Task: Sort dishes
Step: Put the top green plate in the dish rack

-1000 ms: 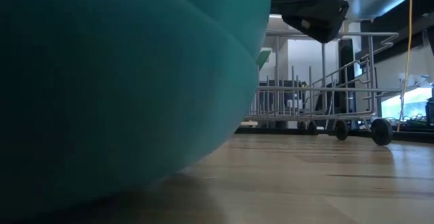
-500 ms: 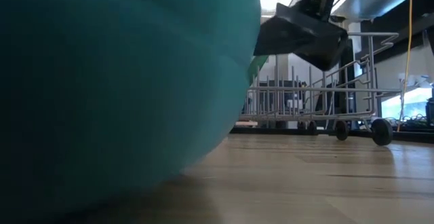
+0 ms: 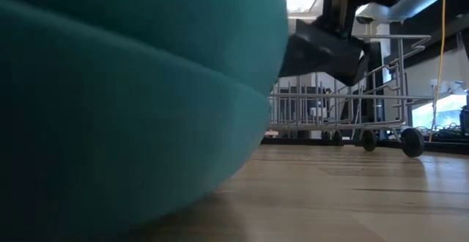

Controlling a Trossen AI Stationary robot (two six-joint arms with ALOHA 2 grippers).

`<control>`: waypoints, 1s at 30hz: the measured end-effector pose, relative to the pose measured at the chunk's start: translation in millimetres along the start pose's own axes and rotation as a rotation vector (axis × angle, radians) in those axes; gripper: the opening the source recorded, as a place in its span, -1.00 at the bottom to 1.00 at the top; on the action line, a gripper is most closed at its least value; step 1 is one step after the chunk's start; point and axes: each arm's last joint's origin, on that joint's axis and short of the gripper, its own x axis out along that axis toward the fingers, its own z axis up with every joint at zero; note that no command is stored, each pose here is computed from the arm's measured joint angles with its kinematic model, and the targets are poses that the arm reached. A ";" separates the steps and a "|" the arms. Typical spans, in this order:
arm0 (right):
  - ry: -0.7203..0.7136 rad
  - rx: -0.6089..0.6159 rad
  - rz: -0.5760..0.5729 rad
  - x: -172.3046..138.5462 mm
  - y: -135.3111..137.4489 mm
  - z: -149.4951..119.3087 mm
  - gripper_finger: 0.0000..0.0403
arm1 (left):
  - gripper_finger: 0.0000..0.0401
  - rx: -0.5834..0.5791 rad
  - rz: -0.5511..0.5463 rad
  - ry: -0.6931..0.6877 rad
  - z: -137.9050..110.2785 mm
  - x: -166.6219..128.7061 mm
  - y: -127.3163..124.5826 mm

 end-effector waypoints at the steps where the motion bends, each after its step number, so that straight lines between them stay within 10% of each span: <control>1: 0.006 0.007 -0.011 0.0 -1.1 -0.5 0.69 | -0.65 0.000 -0.004 -0.004 0.2 0.0 -0.3; 9: 0.043 0.053 -0.076 0.8 -8.7 -3.0 0.61 | -0.65 0.031 -0.048 -0.013 -0.1 -0.3 -4.3; 30: 0.021 0.006 -0.148 -0.3 -5.5 2.7 -0.56 | -0.65 0.139 -0.054 -0.001 -1.8 -2.4 -3.5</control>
